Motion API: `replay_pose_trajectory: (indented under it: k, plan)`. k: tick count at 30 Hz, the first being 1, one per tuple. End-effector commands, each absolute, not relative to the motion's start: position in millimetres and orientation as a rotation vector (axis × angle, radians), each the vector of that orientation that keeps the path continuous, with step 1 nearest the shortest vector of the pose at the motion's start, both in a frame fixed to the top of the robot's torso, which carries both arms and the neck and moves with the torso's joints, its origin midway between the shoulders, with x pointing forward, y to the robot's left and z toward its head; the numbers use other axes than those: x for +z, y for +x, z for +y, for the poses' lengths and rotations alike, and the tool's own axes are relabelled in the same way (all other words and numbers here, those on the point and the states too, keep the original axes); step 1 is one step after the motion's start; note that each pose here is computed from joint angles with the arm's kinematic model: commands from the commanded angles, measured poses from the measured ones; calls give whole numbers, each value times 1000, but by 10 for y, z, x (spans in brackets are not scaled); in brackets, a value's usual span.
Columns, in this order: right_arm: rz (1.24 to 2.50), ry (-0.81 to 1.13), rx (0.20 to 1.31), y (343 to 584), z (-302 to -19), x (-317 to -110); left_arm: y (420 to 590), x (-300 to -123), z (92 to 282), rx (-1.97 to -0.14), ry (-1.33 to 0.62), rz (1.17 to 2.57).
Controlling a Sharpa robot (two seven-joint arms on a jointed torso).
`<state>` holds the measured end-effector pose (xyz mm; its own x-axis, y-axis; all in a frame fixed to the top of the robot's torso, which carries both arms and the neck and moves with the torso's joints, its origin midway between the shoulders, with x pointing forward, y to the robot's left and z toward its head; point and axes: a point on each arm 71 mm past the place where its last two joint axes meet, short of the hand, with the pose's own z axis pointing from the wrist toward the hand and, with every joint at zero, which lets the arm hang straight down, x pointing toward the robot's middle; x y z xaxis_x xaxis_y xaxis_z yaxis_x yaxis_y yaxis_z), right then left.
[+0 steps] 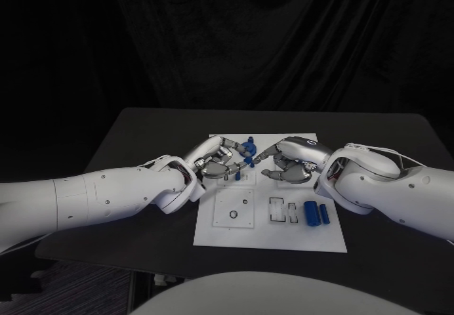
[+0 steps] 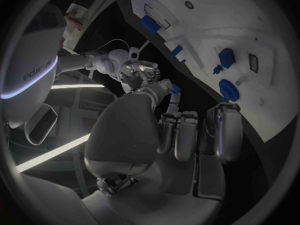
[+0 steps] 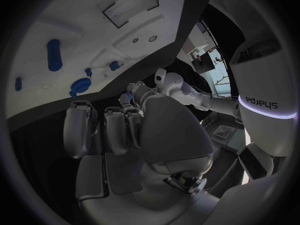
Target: Assemble the parts on the task board
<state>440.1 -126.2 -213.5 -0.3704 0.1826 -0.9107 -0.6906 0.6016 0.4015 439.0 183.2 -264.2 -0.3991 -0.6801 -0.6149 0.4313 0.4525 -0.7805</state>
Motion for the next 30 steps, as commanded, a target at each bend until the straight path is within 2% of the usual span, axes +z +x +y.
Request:
replay_pose_trajectory:
  k: [1,30]
  plan:
    - [1728,-425,979,4396,-1243,-2153,4382,-2651,1805,-1242,-230,1580]
    - [1731,-428,975,4420,-1203,-2163,4381,-2690,1775,-1231,-197,1610]
